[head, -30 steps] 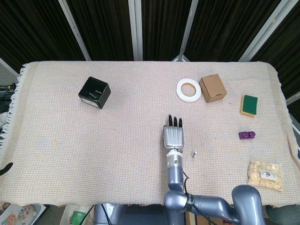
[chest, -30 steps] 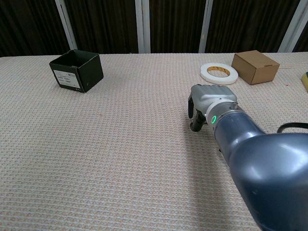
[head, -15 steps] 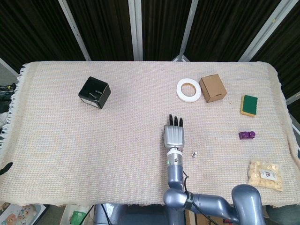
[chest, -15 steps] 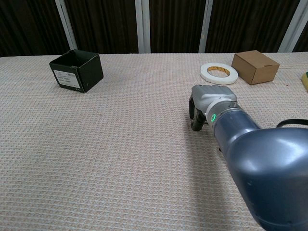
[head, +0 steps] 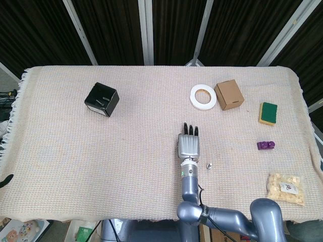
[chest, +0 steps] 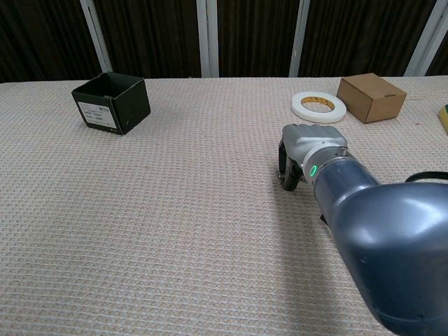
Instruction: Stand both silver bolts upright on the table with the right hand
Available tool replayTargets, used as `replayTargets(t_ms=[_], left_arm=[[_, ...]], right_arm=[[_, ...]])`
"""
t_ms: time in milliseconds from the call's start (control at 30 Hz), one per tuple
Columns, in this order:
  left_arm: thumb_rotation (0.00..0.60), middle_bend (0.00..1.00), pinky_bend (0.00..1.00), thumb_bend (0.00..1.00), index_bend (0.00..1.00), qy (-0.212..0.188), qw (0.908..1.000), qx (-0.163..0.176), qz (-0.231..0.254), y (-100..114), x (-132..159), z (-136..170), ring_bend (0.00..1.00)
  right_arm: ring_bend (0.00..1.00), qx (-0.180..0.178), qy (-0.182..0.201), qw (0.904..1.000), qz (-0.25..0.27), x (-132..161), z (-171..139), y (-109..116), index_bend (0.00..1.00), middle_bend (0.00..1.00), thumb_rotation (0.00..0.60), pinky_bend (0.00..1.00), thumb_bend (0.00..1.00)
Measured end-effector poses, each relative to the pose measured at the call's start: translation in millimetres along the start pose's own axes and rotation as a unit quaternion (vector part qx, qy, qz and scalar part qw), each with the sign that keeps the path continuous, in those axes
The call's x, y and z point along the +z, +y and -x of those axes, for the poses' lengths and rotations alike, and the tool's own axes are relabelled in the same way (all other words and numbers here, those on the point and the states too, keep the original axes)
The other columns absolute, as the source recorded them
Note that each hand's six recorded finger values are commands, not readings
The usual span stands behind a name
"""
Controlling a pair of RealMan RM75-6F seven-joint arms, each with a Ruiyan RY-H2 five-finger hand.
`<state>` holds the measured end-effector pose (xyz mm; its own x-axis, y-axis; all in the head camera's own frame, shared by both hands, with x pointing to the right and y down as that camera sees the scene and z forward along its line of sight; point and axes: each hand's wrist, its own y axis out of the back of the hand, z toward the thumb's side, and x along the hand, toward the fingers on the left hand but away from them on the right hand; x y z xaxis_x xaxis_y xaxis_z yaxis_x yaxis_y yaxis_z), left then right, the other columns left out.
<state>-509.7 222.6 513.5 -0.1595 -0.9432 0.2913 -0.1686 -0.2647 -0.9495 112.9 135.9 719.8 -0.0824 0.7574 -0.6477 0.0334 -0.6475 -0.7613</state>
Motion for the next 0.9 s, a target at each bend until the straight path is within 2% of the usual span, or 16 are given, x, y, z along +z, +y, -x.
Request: replayTargets(t_ms=[900], left_arm=[[0.6,0.11,0.05,0.15,0.17,0.001,1.0,0.001,-0.001,-0.2,0.1,-0.5,0.0]], right_arm=[[0.0,0.009,0.0,0.9999,0.009,-0.5,1.9,-5.3,0.57,0.0,0.6,0.0,0.37]])
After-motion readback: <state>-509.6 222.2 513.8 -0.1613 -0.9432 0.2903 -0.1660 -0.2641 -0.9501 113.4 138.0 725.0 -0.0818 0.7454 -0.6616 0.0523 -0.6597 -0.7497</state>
